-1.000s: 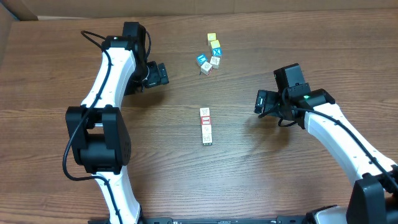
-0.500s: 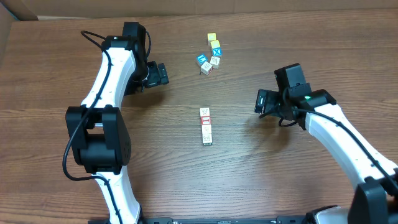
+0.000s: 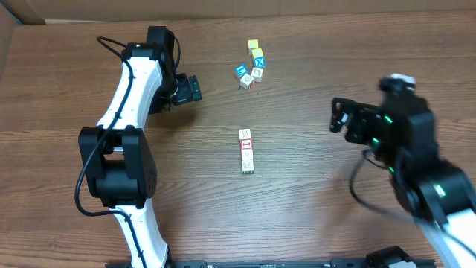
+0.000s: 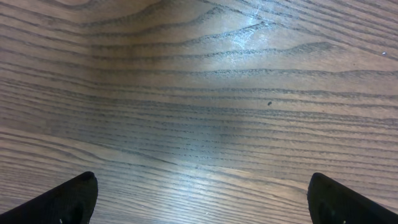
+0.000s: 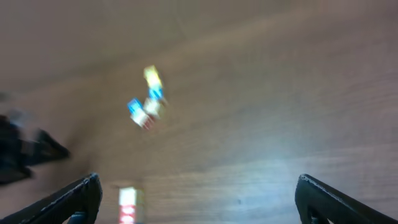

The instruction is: Flip 4 blocks

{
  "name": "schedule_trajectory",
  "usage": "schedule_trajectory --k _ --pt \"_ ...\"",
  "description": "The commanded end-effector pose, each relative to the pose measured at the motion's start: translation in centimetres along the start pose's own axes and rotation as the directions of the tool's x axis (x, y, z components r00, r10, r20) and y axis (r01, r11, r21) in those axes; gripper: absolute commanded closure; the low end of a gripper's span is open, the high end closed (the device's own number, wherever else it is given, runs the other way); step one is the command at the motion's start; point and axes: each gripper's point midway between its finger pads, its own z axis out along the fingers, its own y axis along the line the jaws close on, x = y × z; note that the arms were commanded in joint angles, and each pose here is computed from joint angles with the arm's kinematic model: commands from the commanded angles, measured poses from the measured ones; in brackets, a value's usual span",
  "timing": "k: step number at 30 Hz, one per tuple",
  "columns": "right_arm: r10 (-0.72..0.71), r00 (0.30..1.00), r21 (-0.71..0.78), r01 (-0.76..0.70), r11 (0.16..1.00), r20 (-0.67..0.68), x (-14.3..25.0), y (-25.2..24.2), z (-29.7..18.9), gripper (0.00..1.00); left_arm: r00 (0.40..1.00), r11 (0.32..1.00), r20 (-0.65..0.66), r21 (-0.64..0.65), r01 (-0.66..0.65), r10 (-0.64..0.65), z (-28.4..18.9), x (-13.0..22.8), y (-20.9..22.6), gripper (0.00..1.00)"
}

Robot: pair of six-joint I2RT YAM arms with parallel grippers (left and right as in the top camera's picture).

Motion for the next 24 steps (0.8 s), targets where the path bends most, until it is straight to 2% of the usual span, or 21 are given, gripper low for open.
schedule_trajectory --k 1,8,17,21,24 --pt "0.011 0.991 -0.039 -0.006 0.999 0.131 -1.9 0.1 -4.0 0.0 1.0 1.0 0.018 0.001 -0.001 0.001 -0.3 -0.5 -0.2 0.0" --pt "0.061 0.934 -0.131 -0.016 0.991 0.353 -1.4 -1.3 -10.4 0.0 1.0 1.0 0.018 0.001 -0.001 0.001 -0.3 -0.5 -0.2 0.0" --pt "0.121 0.826 -0.211 -0.002 0.977 0.55 0.3 -3.2 -13.1 0.0 1.0 1.0 0.018 0.001 -0.001 0.001 -0.3 -0.5 -0.2 0.0" --pt "0.148 0.749 -0.254 0.028 0.967 0.646 -0.1 -3.2 -13.9 0.0 1.0 1.0 0.018 0.001 -0.001 0.001 -0.3 -0.5 -0.2 0.0" --pt "0.186 0.637 -0.305 0.081 0.949 0.748 -1.4 -2.6 -15.7 0.0 1.0 1.0 0.018 0.001 -0.001 0.001 -0.3 -0.5 -0.2 0.0"
